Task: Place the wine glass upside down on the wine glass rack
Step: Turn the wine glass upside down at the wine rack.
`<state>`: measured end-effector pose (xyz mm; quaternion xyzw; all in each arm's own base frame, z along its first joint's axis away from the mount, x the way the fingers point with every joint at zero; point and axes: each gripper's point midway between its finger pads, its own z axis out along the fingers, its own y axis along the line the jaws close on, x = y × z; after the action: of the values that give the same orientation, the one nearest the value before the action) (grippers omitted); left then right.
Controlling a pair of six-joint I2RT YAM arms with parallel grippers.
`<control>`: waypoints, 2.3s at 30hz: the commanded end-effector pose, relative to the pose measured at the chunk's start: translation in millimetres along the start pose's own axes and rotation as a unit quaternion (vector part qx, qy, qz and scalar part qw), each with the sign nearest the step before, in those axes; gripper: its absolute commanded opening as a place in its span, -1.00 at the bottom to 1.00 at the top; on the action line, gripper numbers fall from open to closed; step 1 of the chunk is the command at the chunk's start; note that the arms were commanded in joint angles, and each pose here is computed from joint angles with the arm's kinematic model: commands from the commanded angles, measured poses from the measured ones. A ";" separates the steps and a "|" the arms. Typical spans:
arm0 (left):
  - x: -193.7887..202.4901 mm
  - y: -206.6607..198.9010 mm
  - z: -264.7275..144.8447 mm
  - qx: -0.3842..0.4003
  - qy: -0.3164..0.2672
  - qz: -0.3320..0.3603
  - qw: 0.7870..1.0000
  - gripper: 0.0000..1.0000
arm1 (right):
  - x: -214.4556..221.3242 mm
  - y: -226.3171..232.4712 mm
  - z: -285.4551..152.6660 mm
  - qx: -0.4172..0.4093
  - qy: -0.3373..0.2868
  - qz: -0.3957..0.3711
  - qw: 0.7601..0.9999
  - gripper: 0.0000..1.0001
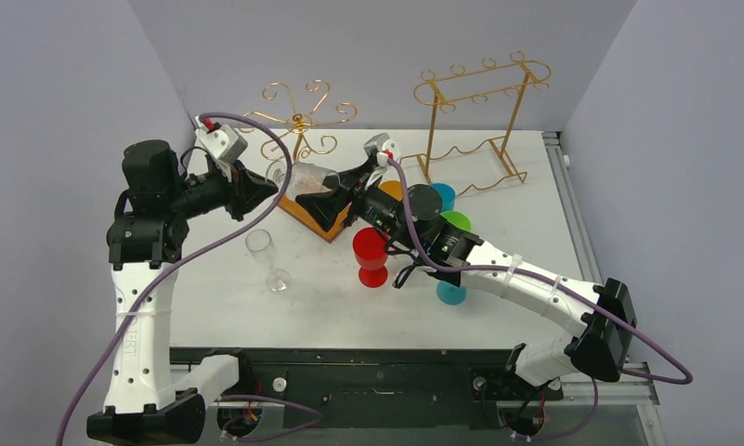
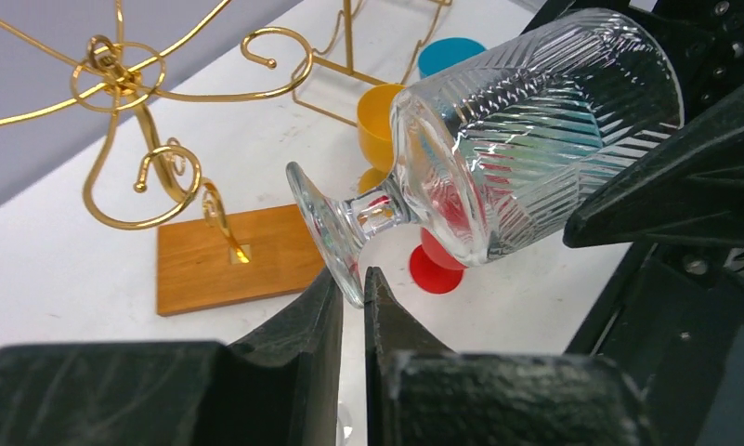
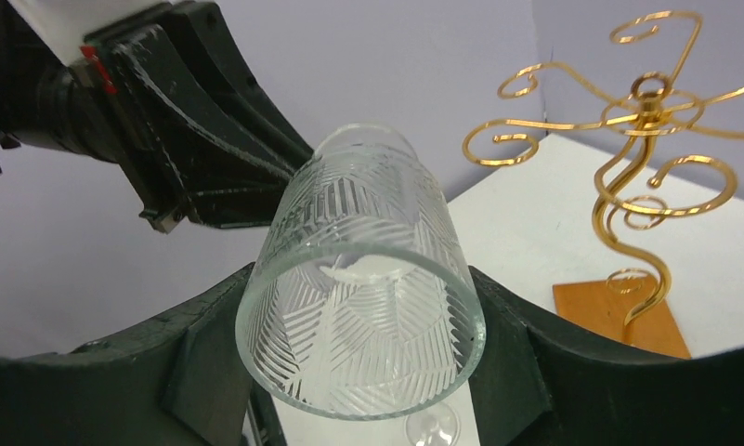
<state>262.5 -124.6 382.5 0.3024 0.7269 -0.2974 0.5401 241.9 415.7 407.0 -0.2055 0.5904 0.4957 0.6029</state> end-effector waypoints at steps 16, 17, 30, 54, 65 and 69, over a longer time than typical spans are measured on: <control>-33.2 1.8 -26.8 -0.048 -0.058 0.479 0.874 -1.00 | 5.5 37.4 -24.9 -0.133 0.134 0.083 0.979 0.39; -31.2 0.7 -26.8 -0.045 -0.056 0.489 0.870 -1.00 | 6.3 38.9 -25.8 -0.139 0.140 0.083 0.977 0.41; -39.5 -22.2 -32.0 -0.043 -0.101 0.600 0.792 -1.00 | 22.4 32.4 -25.5 -0.152 0.174 0.072 0.970 0.50; -55.4 -57.7 -45.5 -0.036 -0.167 0.686 0.707 -1.00 | 67.6 56.8 3.9 -0.276 0.151 0.018 0.949 0.54; -43.7 -62.5 -43.1 -0.015 -0.158 0.710 0.686 -1.00 | 47.8 78.7 -7.0 -0.354 0.103 0.036 0.929 0.55; -43.7 -63.6 -43.1 -0.014 -0.160 0.713 0.682 -1.00 | 22.5 89.6 -22.0 -0.398 0.055 0.064 0.914 0.55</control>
<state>205.3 -135.1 432.5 0.6620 0.2273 0.1302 0.7022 183.8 465.7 337.2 -0.3947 0.5434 0.6460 0.3627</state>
